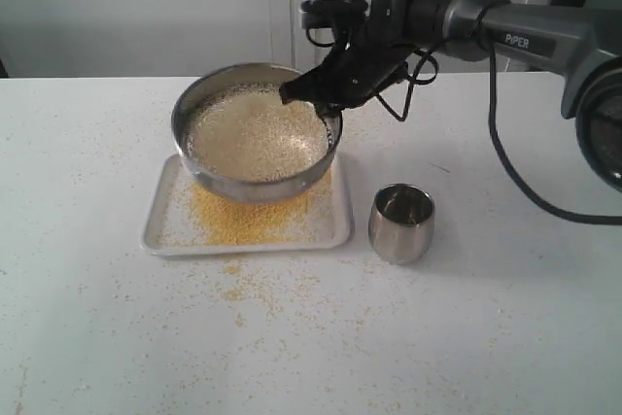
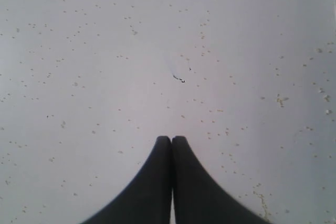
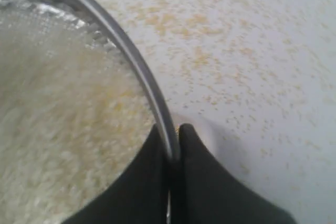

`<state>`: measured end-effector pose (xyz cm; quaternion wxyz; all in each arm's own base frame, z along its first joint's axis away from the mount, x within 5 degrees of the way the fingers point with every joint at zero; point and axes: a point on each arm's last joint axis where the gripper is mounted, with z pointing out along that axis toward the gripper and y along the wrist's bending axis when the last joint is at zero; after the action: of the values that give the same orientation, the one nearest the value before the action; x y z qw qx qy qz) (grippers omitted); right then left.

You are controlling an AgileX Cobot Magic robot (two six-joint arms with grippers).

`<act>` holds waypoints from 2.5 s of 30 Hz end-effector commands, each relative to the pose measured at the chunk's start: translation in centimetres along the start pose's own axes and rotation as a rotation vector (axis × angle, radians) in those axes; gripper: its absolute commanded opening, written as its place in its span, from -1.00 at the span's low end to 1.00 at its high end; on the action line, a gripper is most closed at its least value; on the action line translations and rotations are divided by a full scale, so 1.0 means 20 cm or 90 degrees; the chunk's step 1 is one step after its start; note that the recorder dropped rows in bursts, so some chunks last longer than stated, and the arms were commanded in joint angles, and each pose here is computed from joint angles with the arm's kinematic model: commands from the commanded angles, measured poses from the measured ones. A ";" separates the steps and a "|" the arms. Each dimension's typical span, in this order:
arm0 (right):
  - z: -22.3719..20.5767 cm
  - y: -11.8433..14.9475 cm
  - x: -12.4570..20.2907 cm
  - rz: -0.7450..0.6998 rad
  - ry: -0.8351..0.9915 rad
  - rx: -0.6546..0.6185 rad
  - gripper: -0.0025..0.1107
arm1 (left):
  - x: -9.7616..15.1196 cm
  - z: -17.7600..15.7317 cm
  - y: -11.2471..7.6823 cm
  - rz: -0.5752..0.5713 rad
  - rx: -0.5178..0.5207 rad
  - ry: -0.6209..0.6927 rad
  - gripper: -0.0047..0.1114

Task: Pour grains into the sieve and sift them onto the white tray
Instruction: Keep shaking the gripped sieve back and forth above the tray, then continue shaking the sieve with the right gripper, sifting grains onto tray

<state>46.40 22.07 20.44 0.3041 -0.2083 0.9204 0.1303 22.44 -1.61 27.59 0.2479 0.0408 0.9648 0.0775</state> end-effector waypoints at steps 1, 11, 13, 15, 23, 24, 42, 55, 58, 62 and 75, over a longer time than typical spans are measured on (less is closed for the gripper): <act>-0.03 0.07 -0.01 -0.109 0.001 -0.011 -0.96 | 0.01 0.00 0.00 -0.004 -0.002 0.005 -0.92; -0.03 0.06 0.01 -0.139 0.038 -0.017 -0.96 | 0.01 0.00 0.00 -0.004 -0.002 0.005 -0.92; -0.05 -0.06 -0.02 0.149 -0.007 0.038 -0.96 | 0.01 0.00 0.00 -0.004 -0.002 0.005 -0.92; -0.04 -0.07 -0.02 0.196 -0.015 0.020 -0.96 | 0.01 0.00 0.00 -0.004 -0.002 0.005 -0.92; -0.05 0.00 -0.01 0.002 0.009 -0.036 -0.96 | 0.01 0.00 0.00 -0.004 -0.002 0.005 -0.92; -0.05 -0.05 -0.03 0.148 -0.013 -0.026 -0.96 | 0.01 0.00 0.00 -0.004 -0.002 0.005 -0.92; -0.05 0.16 0.03 -0.263 0.055 -0.074 -0.96 | 0.01 0.00 0.00 -0.004 -0.002 0.005 -0.92; -0.06 0.10 -0.02 -0.117 0.008 0.077 -0.96 | 0.01 0.00 0.00 -0.004 -0.002 0.004 -0.92; -0.06 -0.01 -0.03 0.130 -0.010 0.062 -0.96 | 0.01 0.00 0.00 -0.004 -0.002 0.004 -0.92; -0.04 0.17 0.05 -0.108 0.082 -0.137 -0.96 | 0.01 0.00 0.00 -0.004 -0.002 0.004 -0.92; -0.06 0.07 0.05 -0.190 0.095 -0.058 -0.96 | 0.01 0.00 0.00 -0.004 -0.002 0.004 -0.92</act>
<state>45.17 21.87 20.05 0.2370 -0.3071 0.9100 0.1460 22.46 -1.60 27.60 0.2489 0.0414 0.9645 0.0780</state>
